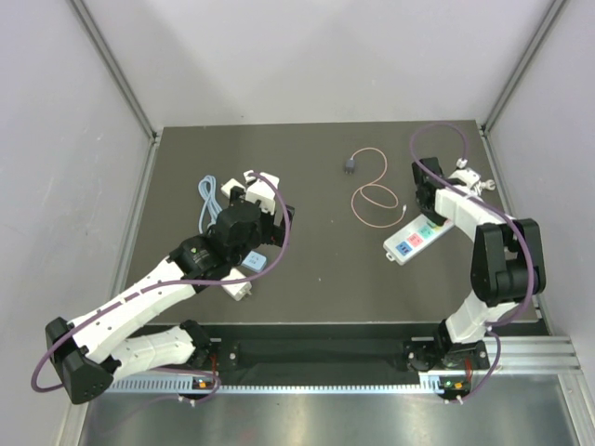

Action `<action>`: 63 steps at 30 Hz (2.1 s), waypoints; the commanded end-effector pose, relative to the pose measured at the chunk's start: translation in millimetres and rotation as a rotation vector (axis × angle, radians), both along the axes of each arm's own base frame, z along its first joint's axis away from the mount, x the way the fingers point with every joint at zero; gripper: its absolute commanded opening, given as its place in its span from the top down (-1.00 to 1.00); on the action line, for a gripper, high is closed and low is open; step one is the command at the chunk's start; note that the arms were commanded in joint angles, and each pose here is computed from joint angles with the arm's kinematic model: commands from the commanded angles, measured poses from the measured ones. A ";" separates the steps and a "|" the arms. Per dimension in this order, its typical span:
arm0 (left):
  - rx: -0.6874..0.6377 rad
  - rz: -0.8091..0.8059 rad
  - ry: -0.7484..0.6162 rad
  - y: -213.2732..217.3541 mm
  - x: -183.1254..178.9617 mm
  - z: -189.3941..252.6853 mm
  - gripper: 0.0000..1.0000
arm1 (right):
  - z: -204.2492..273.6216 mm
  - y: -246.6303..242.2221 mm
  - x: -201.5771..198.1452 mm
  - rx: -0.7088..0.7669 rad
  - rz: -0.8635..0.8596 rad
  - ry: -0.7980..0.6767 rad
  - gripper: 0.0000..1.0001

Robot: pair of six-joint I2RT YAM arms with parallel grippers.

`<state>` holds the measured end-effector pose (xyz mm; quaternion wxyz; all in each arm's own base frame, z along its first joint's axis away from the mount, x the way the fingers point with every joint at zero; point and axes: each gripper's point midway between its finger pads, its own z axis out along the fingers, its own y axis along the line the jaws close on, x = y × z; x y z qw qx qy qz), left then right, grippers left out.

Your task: Insert the plug

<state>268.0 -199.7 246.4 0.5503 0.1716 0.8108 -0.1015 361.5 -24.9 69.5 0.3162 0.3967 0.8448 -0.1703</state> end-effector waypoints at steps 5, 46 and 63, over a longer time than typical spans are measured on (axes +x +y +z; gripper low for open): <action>-0.053 -0.003 -0.035 0.2 -2.3 14.9 -0.92 | -63.6 24.2 -67.0 0.107 0.018 0.279 1.00; 0.011 0.712 0.450 87.2 -19.7 -95.7 -0.88 | 100.4 52.8 -31.8 0.240 0.529 -0.132 -0.99; -0.060 1.187 0.779 132.7 -57.4 -180.3 -0.82 | 120.0 108.6 -41.2 0.403 0.828 -0.303 -1.00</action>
